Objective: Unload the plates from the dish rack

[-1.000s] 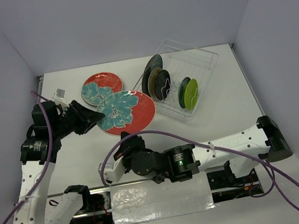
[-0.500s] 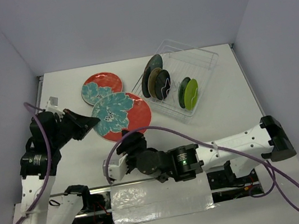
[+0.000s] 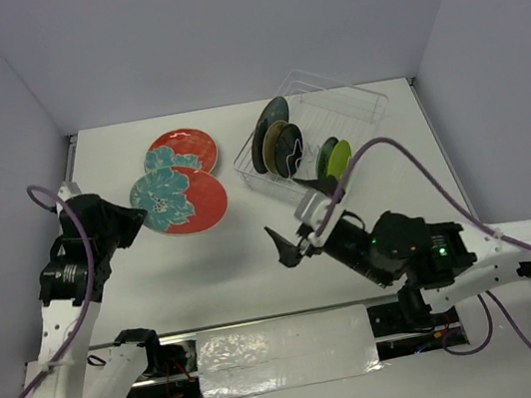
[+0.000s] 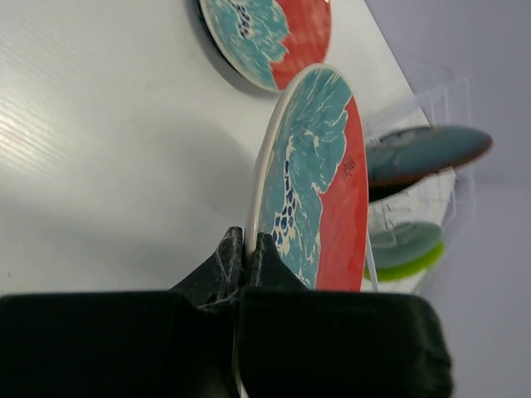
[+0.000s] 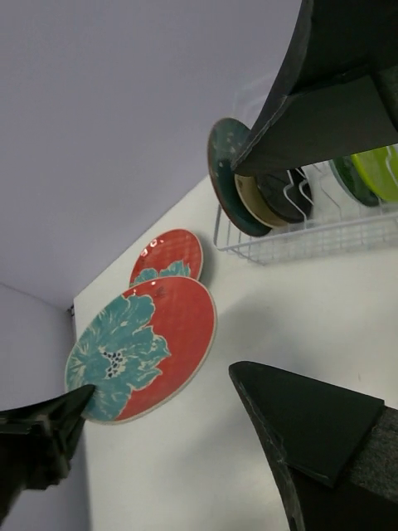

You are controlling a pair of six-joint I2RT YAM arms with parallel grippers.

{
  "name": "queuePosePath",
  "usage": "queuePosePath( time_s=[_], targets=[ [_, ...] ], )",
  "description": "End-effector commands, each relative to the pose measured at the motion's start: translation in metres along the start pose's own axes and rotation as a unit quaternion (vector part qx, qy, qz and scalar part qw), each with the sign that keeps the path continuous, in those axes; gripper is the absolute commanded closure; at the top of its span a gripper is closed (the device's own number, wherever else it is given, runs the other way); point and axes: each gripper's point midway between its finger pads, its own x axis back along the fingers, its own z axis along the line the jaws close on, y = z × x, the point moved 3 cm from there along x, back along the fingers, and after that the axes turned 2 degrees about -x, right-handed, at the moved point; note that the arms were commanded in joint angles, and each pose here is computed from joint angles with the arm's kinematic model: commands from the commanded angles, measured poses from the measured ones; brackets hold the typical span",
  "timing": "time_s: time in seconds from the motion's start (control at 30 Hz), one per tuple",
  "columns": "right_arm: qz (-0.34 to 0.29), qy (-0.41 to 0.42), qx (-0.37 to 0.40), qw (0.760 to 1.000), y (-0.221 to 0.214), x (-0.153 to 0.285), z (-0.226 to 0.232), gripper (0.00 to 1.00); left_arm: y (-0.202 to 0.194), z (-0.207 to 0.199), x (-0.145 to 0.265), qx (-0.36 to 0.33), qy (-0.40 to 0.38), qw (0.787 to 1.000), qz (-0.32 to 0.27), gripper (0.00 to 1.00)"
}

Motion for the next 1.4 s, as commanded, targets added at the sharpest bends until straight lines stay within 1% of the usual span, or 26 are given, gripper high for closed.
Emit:
queuePosePath(
  time_s=[0.0,0.03,0.07,0.13,0.17,0.23,0.27,0.3,0.33,0.37,0.43,0.47,0.5,0.53,0.57,0.6,0.7,0.87,1.03,1.07,1.17,1.27,1.3,1.33,1.37],
  targets=[
    [0.016,-0.02,-0.111,0.994,0.006,0.019,-0.022,0.0,0.061,-0.059,-0.012,0.053,-0.107,0.985,-0.124,1.0],
    [0.02,-0.024,-0.135,0.99,0.006,0.023,-0.024,0.0,0.062,-0.062,-0.021,0.052,-0.12,0.984,-0.124,1.0],
    [0.021,-0.028,-0.148,0.988,0.009,0.027,-0.029,0.0,0.078,-0.07,-0.033,0.057,-0.143,0.977,-0.151,1.0],
    [0.037,-0.026,-0.159,0.986,0.001,0.032,-0.029,0.0,0.079,-0.065,-0.056,0.061,-0.153,0.975,-0.148,1.0],
    [0.036,-0.022,-0.165,0.985,0.0,0.036,-0.031,0.0,0.094,-0.062,-0.071,0.068,-0.167,0.968,-0.175,1.0],
    [0.041,-0.011,-0.174,0.984,-0.009,0.039,-0.026,0.0,0.101,-0.062,-0.084,0.071,-0.187,0.962,-0.187,1.0],
    [0.039,-0.012,-0.181,0.983,-0.011,0.044,-0.029,0.0,0.101,-0.051,-0.1,0.075,-0.175,0.965,-0.183,1.0],
    [0.041,-0.009,-0.187,0.981,-0.015,0.046,-0.028,0.0,0.111,-0.06,-0.1,0.076,-0.204,0.955,-0.201,1.0],
    [0.047,-0.01,-0.183,0.982,-0.022,0.046,-0.025,0.0,0.113,-0.06,-0.107,0.076,-0.211,0.954,-0.199,1.0],
    [0.047,-0.01,-0.185,0.982,-0.025,0.049,-0.026,0.0,0.112,-0.055,-0.124,0.076,-0.204,0.958,-0.188,1.0],
    [0.054,-0.008,-0.18,0.982,-0.031,0.049,-0.024,0.0,0.117,-0.061,-0.134,0.072,-0.229,0.952,-0.191,1.0],
    [0.056,-0.01,-0.181,0.982,-0.032,0.05,-0.025,0.0,0.111,-0.058,-0.152,0.07,-0.229,0.955,-0.174,1.0],
    [0.062,-0.008,-0.179,0.982,-0.035,0.05,-0.022,0.0,0.115,-0.063,-0.154,0.068,-0.246,0.95,-0.18,1.0],
    [0.063,-0.005,-0.179,0.982,-0.035,0.05,-0.021,0.0,0.114,-0.062,-0.162,0.068,-0.248,0.95,-0.176,1.0],
    [0.067,0.0,-0.177,0.982,-0.037,0.05,-0.019,0.0,0.11,-0.057,-0.177,0.071,-0.241,0.954,-0.164,1.0],
    [0.071,0.003,-0.177,0.982,-0.038,0.05,-0.017,0.0,0.111,-0.058,-0.182,0.07,-0.247,0.952,-0.166,1.0],
    [0.076,0.01,-0.176,0.981,-0.04,0.049,-0.012,0.0,0.103,-0.046,-0.218,0.073,-0.229,0.96,-0.145,1.0],
    [0.08,0.016,-0.174,0.981,-0.043,0.049,-0.009,0.0,0.097,-0.037,-0.244,0.077,-0.225,0.962,-0.132,1.0],
    [0.09,0.027,-0.165,0.982,-0.057,0.048,0.003,0.0,0.094,-0.033,-0.268,0.084,-0.221,0.965,-0.118,1.0],
    [0.089,0.029,-0.167,0.981,-0.058,0.047,0.005,0.0,0.093,-0.031,-0.272,0.084,-0.216,0.966,-0.116,0.96],
    [0.095,0.027,-0.168,0.981,-0.065,0.047,0.008,0.0,0.089,-0.026,-0.282,0.088,-0.206,0.969,-0.107,0.9],
    [0.095,0.026,-0.171,0.98,-0.068,0.047,0.009,0.0,0.084,-0.021,-0.291,0.088,-0.196,0.972,-0.097,0.79],
    [0.096,0.027,-0.17,0.98,-0.071,0.047,0.011,0.0,0.08,-0.017,-0.296,0.09,-0.186,0.974,-0.092,0.77],
    [0.098,0.022,-0.183,0.978,-0.071,0.047,0.011,0.0,0.079,-0.016,-0.298,0.092,-0.184,0.975,-0.089,0.76],
    [0.104,0.005,-0.191,0.976,-0.074,0.045,0.01,0.0,0.077,-0.015,-0.3,0.091,-0.183,0.975,-0.084,0.72]
  ],
)
